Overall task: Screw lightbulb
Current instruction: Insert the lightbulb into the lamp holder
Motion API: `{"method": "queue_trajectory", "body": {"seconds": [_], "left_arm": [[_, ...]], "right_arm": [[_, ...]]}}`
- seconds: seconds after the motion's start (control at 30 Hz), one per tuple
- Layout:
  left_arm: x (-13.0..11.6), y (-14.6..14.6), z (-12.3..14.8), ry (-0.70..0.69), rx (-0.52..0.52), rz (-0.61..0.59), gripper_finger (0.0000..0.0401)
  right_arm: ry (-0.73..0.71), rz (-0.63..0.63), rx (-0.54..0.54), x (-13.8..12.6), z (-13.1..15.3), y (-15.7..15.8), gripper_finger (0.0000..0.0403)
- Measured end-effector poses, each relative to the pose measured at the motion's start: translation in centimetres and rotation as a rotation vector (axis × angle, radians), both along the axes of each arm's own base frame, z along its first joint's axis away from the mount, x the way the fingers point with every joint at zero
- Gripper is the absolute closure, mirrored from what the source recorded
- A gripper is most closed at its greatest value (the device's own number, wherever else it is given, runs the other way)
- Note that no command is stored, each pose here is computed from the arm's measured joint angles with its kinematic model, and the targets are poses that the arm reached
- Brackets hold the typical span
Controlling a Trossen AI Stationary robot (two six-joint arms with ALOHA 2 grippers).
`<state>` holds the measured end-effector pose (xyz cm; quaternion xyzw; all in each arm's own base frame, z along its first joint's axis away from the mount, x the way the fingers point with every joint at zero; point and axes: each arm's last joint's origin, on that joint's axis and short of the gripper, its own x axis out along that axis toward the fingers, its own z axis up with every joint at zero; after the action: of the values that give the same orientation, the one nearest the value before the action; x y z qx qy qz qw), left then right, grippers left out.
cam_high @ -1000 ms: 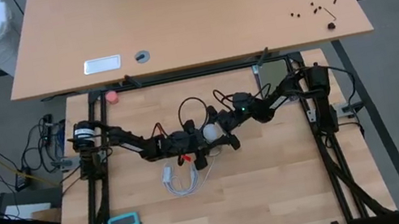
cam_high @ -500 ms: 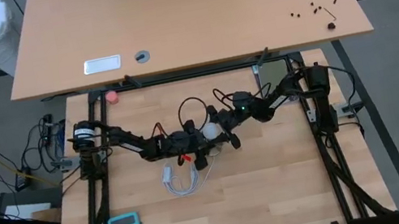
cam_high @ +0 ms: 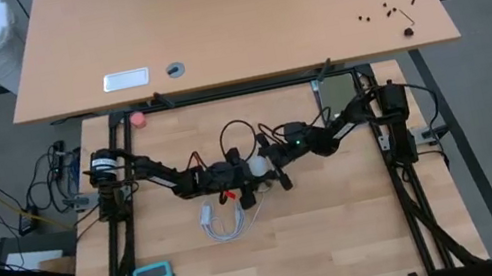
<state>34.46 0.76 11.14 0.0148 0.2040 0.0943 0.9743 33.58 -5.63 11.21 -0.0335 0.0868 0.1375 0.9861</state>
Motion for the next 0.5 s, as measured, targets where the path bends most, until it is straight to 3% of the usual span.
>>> {"method": "queue_trajectory", "body": {"seconds": [0.33, 0.5], "left_arm": [[0.0, 0.0, 0.0, -0.001, -0.008, 0.012, 0.0213], [-0.1, 0.0, -0.1, -0.004, -0.028, 0.021, 0.0213]], "right_arm": [[0.026, -0.101, -0.007, 0.2, -0.2, 1.0, 0.0236], [0.038, -0.204, 0.009, 0.5, -0.2, 2.4, 0.0223]]}}
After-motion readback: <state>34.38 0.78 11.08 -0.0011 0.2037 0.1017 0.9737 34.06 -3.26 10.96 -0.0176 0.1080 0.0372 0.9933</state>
